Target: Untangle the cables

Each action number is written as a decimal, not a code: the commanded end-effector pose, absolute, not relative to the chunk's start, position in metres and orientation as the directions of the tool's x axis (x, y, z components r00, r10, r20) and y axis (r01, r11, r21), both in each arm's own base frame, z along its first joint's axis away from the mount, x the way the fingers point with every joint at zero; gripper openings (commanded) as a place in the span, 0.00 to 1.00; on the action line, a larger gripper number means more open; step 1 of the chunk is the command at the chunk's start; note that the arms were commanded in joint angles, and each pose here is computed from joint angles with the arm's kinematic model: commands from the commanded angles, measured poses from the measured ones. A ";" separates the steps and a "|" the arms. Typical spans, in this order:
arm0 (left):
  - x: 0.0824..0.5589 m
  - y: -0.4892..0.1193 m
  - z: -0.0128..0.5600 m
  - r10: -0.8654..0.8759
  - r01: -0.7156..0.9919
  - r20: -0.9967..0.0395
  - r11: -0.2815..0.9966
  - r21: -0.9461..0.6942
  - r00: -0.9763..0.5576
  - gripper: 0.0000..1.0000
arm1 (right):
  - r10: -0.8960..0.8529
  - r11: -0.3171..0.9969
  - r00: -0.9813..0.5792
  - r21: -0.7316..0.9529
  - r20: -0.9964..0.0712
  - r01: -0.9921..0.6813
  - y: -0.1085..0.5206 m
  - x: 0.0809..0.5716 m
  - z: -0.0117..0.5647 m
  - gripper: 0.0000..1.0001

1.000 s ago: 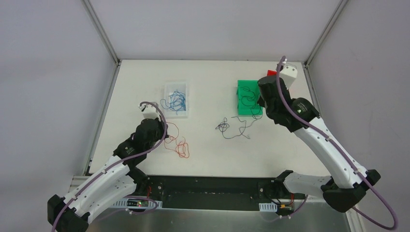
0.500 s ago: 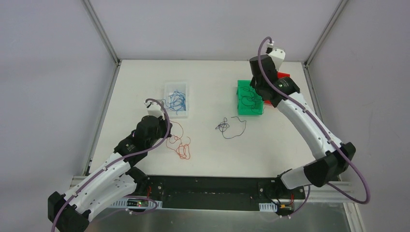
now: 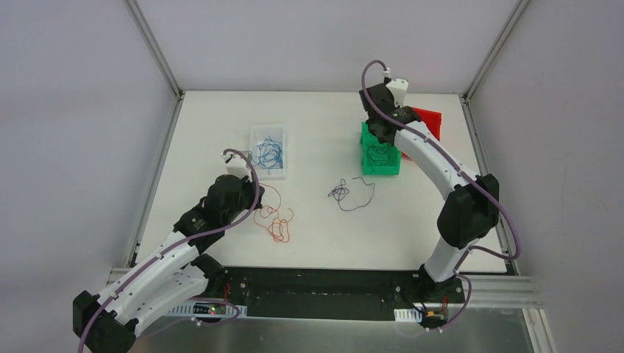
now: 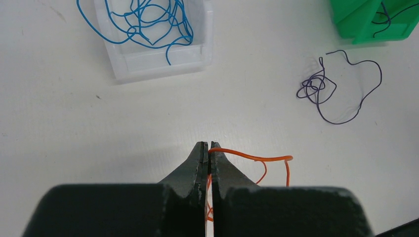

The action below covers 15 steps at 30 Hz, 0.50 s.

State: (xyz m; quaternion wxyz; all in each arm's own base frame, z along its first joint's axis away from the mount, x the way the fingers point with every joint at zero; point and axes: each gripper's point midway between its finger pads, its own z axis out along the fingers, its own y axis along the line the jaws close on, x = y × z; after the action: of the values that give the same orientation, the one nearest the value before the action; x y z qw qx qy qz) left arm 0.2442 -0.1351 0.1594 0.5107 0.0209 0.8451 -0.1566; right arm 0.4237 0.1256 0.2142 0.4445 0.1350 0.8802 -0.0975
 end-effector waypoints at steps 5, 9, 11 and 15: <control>0.250 -0.141 0.192 -0.163 0.231 -0.897 0.933 -0.275 -0.410 0.00 | 0.201 0.945 -0.460 0.046 -0.865 0.325 0.119 0.444 0.279 0.00; 0.249 -0.143 0.193 -0.174 0.233 -0.893 0.928 -0.290 -0.416 0.00 | 0.215 0.945 -0.434 0.074 -0.875 0.318 0.115 0.448 0.300 0.00; 0.249 -0.143 0.192 -0.177 0.231 -0.890 0.928 -0.293 -0.419 0.00 | 0.220 0.945 -0.435 0.081 -0.873 0.315 0.115 0.450 0.299 0.00; 0.249 -0.145 0.192 -0.179 0.237 -0.887 0.924 -0.300 -0.425 0.00 | 0.220 0.948 -0.472 0.072 -0.854 0.311 0.117 0.452 0.279 0.00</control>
State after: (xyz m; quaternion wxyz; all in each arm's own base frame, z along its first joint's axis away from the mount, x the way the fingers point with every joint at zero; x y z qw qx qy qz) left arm 0.2432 -0.1384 0.1659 0.5140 0.0244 0.8408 -0.1681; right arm 0.4537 0.1156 0.2802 0.4946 0.1631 0.8518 -0.0568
